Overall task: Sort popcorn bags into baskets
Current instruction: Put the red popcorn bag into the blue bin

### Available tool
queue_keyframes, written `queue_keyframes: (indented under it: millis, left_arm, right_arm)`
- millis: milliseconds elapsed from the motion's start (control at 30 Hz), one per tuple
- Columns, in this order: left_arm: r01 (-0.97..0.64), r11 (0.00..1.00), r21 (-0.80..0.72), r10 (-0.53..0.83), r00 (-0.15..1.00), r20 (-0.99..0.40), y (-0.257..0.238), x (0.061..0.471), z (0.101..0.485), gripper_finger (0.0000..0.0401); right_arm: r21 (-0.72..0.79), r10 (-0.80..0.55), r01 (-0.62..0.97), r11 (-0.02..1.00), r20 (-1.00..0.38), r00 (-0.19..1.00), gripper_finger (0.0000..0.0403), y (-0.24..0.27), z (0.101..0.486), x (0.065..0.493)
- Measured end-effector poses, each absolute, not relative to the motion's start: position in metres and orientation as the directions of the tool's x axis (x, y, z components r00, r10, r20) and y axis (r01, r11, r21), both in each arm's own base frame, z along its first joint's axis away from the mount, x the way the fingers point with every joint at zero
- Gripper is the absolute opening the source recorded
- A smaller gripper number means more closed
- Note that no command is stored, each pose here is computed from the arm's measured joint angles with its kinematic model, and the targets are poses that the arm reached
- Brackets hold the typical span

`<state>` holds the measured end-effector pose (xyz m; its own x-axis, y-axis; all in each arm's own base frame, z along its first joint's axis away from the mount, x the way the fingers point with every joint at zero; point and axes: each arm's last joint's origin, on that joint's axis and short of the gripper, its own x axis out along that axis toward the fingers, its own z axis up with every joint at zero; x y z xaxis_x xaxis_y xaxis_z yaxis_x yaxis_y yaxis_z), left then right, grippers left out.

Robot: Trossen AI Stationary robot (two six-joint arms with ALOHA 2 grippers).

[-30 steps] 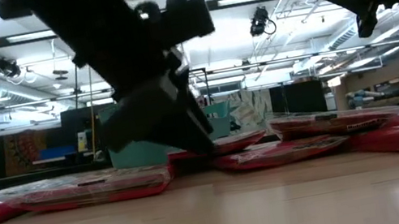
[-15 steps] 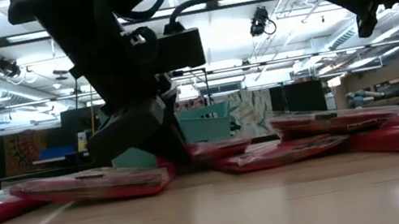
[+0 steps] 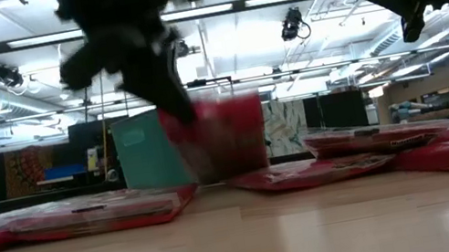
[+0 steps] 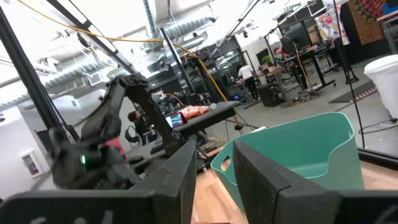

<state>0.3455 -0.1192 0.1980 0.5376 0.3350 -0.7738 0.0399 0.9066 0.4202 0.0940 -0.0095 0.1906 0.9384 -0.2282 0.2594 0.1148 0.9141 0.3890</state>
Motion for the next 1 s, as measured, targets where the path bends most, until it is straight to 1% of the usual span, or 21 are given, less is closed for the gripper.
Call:
queue_keyframes:
  millis: [133, 333, 600, 700, 833, 1000]
  left_arm:
    - [0.054, 0.877, 0.477, 0.358, 0.589, -0.724, -0.102, 0.341, 0.228, 0.0003]
    - [0.05, 0.804, 0.593, 0.441, 0.619, -0.65, -0.064, 0.338, 0.26, 0.0003]
    - [-0.001, 0.694, 0.72, 0.515, 0.7, -0.495, -0.018, 0.338, 0.3, 0.0002]
    - [-0.036, 0.666, 0.745, 0.557, 0.688, -0.464, 0.004, 0.334, 0.31, 0.0002]
    - [-0.081, 0.643, 0.761, 0.622, 0.635, -0.458, 0.035, 0.329, 0.314, 0.0002]
    - [-0.037, 0.611, 0.791, 0.659, 0.578, -0.482, 0.066, 0.324, 0.312, 0.0002]
  right_arm:
    - [0.389, -0.228, 0.114, 0.914, 0.26, 0.938, 0.0112, -0.009, 0.191, 0.094]
    - [0.389, -0.228, 0.115, 0.914, 0.259, 0.938, 0.0112, -0.01, 0.191, 0.094]
    - [0.389, -0.228, 0.115, 0.914, 0.259, 0.938, 0.0112, -0.009, 0.191, 0.094]
    - [0.389, -0.228, 0.115, 0.914, 0.259, 0.938, 0.0112, -0.01, 0.191, 0.094]
    - [0.389, -0.229, 0.115, 0.914, 0.26, 0.938, 0.0112, -0.01, 0.191, 0.094]
    - [0.389, -0.228, 0.115, 0.914, 0.259, 0.938, 0.0112, -0.01, 0.191, 0.094]
